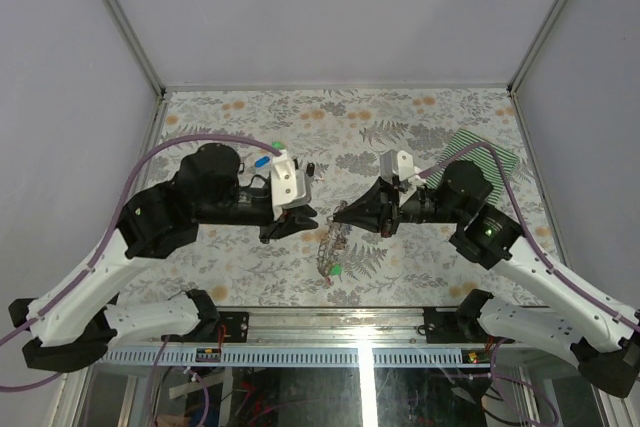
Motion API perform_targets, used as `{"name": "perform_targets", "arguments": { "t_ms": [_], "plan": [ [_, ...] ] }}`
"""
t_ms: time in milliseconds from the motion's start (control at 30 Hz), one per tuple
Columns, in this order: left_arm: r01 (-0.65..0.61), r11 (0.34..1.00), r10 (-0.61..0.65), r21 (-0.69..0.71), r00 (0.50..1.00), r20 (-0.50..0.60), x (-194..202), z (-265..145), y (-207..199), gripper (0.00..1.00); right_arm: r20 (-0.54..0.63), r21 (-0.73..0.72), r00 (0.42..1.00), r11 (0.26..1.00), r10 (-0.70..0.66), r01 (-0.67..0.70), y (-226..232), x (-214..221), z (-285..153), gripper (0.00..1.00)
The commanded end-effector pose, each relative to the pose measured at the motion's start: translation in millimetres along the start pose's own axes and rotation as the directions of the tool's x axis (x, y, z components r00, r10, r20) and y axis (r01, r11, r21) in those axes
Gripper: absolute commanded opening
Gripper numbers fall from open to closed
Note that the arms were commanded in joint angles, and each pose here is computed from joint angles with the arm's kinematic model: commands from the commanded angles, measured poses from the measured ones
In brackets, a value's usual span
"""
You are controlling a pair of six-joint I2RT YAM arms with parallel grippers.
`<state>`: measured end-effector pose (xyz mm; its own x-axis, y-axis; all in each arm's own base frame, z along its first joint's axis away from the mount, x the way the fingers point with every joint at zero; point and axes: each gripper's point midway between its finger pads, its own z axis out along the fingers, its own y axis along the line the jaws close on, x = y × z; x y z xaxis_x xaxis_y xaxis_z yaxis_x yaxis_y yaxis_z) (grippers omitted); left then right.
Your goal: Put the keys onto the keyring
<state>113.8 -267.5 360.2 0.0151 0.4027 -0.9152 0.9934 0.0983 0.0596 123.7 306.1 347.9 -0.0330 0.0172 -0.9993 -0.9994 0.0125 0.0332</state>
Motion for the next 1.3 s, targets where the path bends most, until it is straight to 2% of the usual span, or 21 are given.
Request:
{"name": "perform_targets", "arguments": {
  "t_ms": [0,167,267,567,1267],
  "plan": [
    [-0.016,0.999,0.024,-0.033,0.967,0.253,-36.2,-1.2,-1.0,0.22,0.157,-0.015,0.981,0.993,-0.116,0.120,17.6,-57.3,-11.5,0.00],
    [0.002,0.997,0.032,-0.079,0.902,0.431,-46.8,-12.8,-3.4,0.22,0.206,-0.033,0.970,0.990,-0.127,0.136,26.8,-72.3,-16.2,0.00],
    [0.012,0.996,0.030,-0.083,0.877,0.479,-50.3,-13.9,-3.5,0.22,0.231,-0.048,0.964,0.988,-0.135,0.150,32.1,-79.3,-18.3,0.00],
    [-0.020,0.999,0.039,-0.042,0.855,0.518,-59.2,-10.9,-9.3,0.21,0.257,-0.071,0.954,0.982,-0.154,0.177,40.7,-87.1,-22.5,0.00],
    [-0.040,0.997,0.003,0.064,0.866,0.499,-56.8,3.7,-21.1,0.22,0.284,-0.066,0.943,0.978,-0.173,0.199,44.1,-96.0,-26.1,0.00]
  ]
}}
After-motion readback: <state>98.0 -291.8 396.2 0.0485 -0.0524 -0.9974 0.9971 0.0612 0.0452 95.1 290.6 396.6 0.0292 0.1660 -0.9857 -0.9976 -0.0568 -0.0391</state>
